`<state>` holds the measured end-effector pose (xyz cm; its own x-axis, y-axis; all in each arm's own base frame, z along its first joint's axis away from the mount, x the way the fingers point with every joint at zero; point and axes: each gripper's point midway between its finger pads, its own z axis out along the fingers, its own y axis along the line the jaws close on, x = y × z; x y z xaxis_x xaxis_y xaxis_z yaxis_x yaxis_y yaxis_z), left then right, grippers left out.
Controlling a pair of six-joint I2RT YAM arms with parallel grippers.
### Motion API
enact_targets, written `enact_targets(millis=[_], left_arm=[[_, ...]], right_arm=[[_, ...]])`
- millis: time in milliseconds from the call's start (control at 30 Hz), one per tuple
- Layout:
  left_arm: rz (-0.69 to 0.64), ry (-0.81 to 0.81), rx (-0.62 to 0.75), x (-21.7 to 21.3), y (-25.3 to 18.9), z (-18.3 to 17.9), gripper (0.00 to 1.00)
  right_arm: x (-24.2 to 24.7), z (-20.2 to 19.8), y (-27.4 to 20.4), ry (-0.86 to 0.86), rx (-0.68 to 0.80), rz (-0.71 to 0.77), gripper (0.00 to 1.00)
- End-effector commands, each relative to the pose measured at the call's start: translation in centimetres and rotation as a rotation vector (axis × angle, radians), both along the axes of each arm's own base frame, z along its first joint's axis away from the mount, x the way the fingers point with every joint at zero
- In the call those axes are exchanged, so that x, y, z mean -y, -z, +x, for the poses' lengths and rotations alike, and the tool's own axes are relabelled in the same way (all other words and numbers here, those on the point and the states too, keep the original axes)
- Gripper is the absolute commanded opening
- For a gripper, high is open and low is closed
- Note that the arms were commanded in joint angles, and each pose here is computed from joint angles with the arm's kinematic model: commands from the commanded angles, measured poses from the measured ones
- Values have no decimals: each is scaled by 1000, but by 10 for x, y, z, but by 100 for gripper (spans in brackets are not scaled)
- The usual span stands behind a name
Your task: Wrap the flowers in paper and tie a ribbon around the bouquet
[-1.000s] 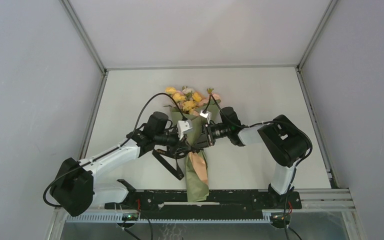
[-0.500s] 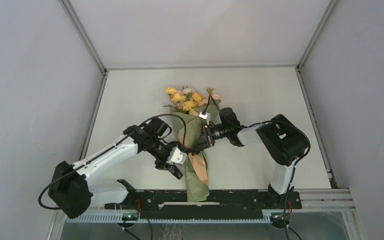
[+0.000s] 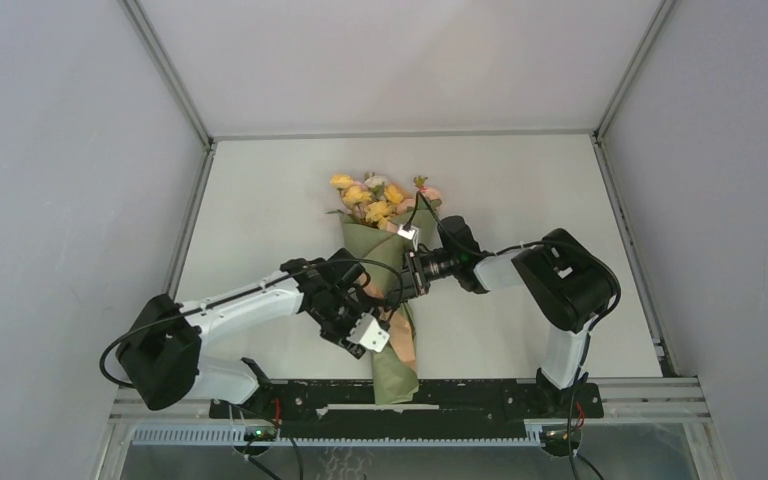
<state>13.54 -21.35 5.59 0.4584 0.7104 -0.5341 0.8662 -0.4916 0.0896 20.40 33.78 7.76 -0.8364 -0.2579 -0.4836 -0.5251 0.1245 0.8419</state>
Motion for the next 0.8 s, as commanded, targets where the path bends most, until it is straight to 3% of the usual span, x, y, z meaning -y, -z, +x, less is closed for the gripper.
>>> enact_targets(millis=[0,200,267,367,400,500,767], left_arm=[[130,84,26,-26,20,-4,57],[161,65,52,-23,26,4,56],[154,2,89,-15,29,16,40],[92,-77,123,0,24,28,3],[72,-117,117,4,21,30,0],[14,-252,73,18,3,39,0],[-88,-634,-284,46,-36,38,0]], right_arm=[[1,4,-12,-15,77,33,34],[2,5,-10,-11,81,28,34],[2,6,-10,-10,80,27,34],[1,6,-10,-13,81,32,34],[1,5,-10,-16,83,34,34],[1,5,-14,-30,96,55,34],[-7,0,-29,-111,110,143,35]])
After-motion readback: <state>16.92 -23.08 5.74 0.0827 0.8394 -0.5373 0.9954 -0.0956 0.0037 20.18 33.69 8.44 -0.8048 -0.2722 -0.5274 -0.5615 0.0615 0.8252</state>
